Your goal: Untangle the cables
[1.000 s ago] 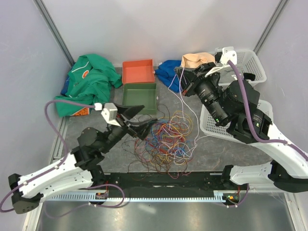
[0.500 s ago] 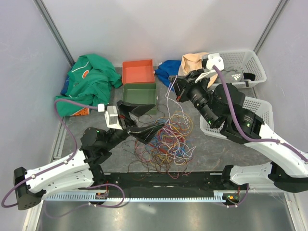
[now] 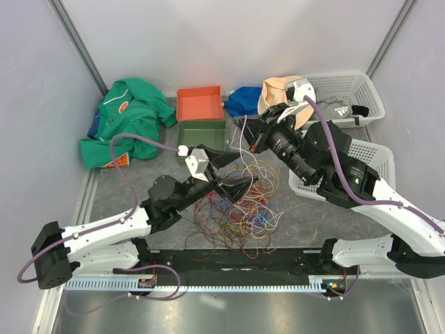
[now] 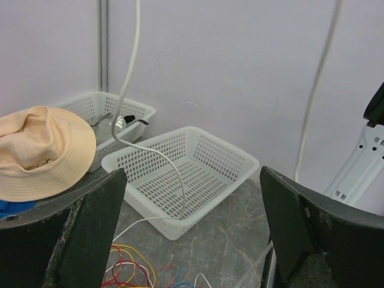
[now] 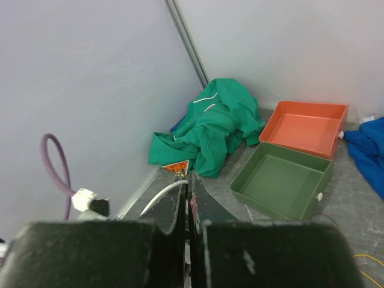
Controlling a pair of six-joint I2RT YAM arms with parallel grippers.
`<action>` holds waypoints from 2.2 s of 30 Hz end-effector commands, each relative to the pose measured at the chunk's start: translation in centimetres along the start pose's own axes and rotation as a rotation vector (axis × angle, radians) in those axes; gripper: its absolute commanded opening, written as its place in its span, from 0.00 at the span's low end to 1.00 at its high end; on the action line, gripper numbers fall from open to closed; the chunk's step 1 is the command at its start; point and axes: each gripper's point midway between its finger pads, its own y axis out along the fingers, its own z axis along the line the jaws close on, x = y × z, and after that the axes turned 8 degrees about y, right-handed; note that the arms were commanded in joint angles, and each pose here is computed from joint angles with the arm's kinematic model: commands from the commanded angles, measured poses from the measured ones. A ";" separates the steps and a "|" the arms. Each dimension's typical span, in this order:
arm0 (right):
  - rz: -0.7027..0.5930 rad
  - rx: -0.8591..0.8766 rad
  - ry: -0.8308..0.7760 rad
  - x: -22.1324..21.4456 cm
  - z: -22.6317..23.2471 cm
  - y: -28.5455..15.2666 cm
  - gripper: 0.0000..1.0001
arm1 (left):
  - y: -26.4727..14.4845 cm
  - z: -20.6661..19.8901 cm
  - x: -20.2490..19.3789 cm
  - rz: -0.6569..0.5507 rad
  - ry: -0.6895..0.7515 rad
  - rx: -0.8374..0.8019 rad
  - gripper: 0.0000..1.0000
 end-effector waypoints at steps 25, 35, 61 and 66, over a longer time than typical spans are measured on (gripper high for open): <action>-0.053 0.034 0.026 2.4 0.3 -2.2 0.00 | -4.4 3.6 3.5 -0.106 0.197 0.109 1.00; -0.053 0.043 0.041 2.5 0.6 -2.1 0.00 | -5.9 -5.7 3.0 -0.041 0.097 -0.449 1.00; 0.021 0.068 0.038 -0.5 1.0 -0.8 0.00 | 4.6 0.0 -3.7 -0.029 0.034 -0.218 1.00; 0.020 0.068 0.038 -0.7 0.7 -0.9 0.00 | 6.2 -0.2 -4.6 -0.016 0.007 -0.249 0.98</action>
